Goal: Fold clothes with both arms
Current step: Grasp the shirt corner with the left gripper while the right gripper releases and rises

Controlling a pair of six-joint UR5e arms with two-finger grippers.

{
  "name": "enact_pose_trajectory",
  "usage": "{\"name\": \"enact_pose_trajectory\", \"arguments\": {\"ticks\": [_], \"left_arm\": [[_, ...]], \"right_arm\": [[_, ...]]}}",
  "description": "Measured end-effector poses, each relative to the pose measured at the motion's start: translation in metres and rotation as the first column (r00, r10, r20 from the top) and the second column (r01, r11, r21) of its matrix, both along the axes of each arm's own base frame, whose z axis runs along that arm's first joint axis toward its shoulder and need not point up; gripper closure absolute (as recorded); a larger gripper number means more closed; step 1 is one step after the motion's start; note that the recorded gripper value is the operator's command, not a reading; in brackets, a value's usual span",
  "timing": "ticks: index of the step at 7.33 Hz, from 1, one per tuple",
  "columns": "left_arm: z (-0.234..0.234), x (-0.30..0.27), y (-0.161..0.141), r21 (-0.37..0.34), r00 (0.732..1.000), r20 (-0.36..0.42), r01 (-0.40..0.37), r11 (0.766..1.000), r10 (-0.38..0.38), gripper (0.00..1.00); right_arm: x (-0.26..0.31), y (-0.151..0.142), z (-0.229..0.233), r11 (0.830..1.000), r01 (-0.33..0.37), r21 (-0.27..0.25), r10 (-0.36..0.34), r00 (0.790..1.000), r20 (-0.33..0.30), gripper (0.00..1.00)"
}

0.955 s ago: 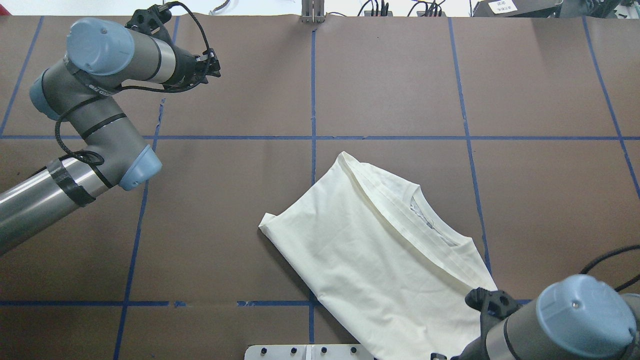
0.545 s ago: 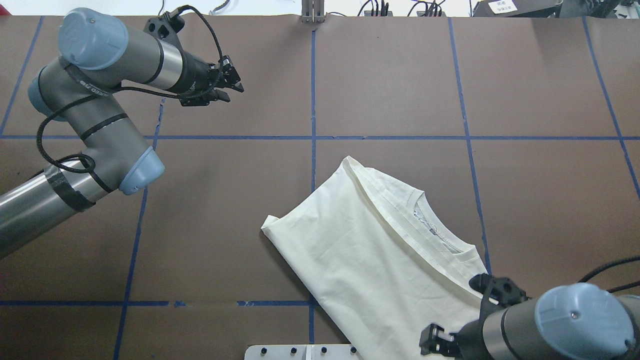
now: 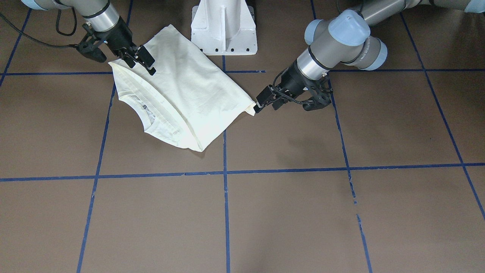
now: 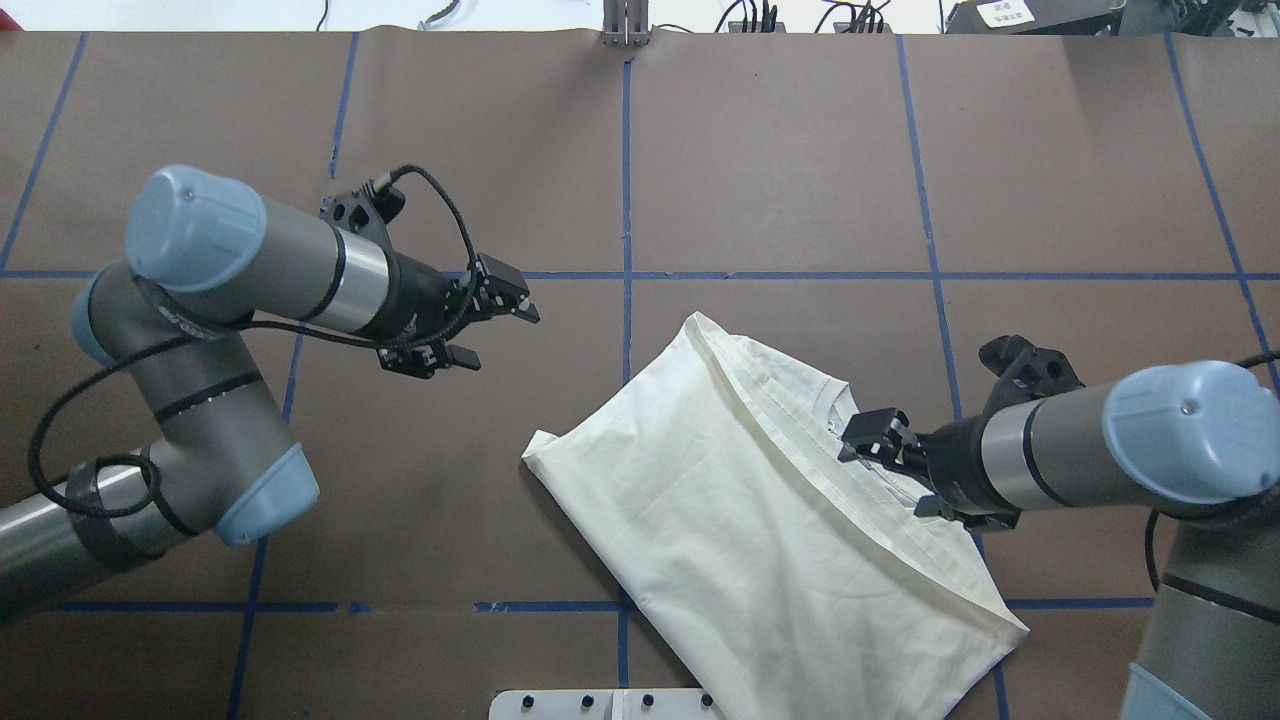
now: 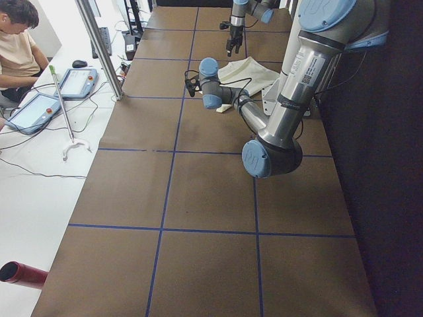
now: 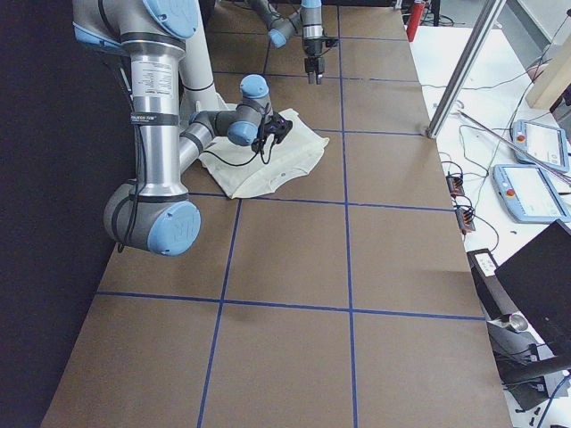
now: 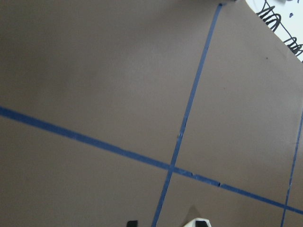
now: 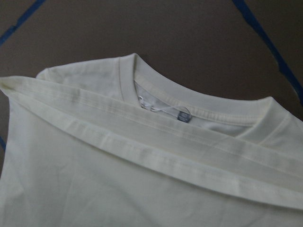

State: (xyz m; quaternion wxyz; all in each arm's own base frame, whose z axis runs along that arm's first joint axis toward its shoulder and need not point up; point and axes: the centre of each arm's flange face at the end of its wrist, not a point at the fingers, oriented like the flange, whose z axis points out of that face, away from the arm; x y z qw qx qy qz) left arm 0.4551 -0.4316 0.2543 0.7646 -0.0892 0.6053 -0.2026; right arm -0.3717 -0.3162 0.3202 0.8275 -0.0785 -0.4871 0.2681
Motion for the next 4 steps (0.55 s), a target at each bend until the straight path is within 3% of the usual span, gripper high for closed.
{"name": "enact_pose_trajectory", "arguments": {"ticks": [2,4], "left_arm": [[0.015,0.04,0.034,-0.063,0.998,0.058,-0.018,0.998,0.021,0.34],[0.023,0.079,0.07,-0.108,0.995,0.089,-0.038,0.993,0.048,0.41]], "right_arm": [[-0.007,-0.051,-0.003,0.996,-0.032,0.08,0.034,0.999,-0.017,0.0],[0.005,-0.086,0.006,0.988,-0.043,0.148,0.052,0.997,-0.055,0.0]]}}
